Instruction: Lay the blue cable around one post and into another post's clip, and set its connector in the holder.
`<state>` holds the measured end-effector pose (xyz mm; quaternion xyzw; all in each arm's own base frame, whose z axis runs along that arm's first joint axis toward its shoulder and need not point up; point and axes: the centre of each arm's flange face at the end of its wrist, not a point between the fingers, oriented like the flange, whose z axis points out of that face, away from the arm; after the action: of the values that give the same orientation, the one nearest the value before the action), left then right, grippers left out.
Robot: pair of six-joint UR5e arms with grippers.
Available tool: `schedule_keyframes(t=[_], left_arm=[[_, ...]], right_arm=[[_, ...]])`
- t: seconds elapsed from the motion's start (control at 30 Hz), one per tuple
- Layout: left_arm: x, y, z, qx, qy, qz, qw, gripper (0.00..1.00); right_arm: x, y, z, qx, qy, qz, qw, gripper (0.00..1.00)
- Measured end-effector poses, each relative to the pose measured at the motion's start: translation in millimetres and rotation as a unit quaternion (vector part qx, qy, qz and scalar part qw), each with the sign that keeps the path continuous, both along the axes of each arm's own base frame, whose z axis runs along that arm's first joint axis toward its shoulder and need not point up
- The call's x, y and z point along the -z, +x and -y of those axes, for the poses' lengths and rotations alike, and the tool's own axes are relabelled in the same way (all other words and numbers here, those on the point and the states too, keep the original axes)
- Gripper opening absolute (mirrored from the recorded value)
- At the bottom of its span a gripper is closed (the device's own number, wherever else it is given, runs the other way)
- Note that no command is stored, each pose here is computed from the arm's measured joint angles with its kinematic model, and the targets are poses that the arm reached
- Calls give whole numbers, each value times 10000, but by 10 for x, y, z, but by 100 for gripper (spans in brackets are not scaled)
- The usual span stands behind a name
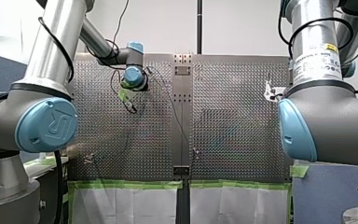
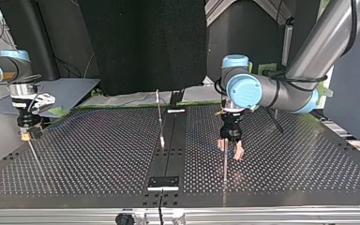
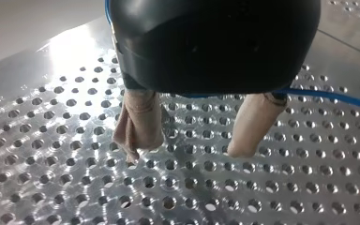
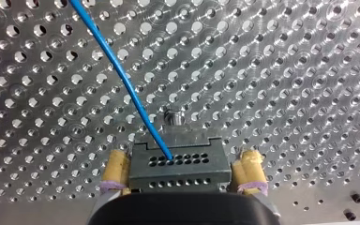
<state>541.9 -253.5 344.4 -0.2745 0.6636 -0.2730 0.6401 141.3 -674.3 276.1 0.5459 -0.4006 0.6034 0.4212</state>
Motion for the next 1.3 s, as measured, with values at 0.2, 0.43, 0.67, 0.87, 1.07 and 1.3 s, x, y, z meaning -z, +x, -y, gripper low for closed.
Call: schedule_keyframes(t=[0.2, 0.43, 0.67, 0.87, 1.07, 1.3], left_arm=[[-6, 15, -6, 138, -250, -8, 9996, 100], [-191, -35, -73, 71, -608, 103, 9981, 100], [-291, -107, -143, -1, -878, 20, 9961, 100], [-254, -172, -139, 9, -1094, -238, 9937, 100], [-295, -266, -128, -4, -1255, -393, 9913, 100], [-303, -421, -105, 57, -1078, -515, 9928, 100]], right_arm=[[5, 4, -2, -1, 7, -7, 10000, 100], [5, 12, -4, -8, 8, -13, 10000, 100], [4, 16, -5, -15, 12, -5, 10000, 100], [6, 16, -7, -16, 17, -3, 10000, 100], [6, 16, -6, -15, 15, -1, 10000, 100], [10, 14, -6, -2, 26, -6, 10000, 100]])
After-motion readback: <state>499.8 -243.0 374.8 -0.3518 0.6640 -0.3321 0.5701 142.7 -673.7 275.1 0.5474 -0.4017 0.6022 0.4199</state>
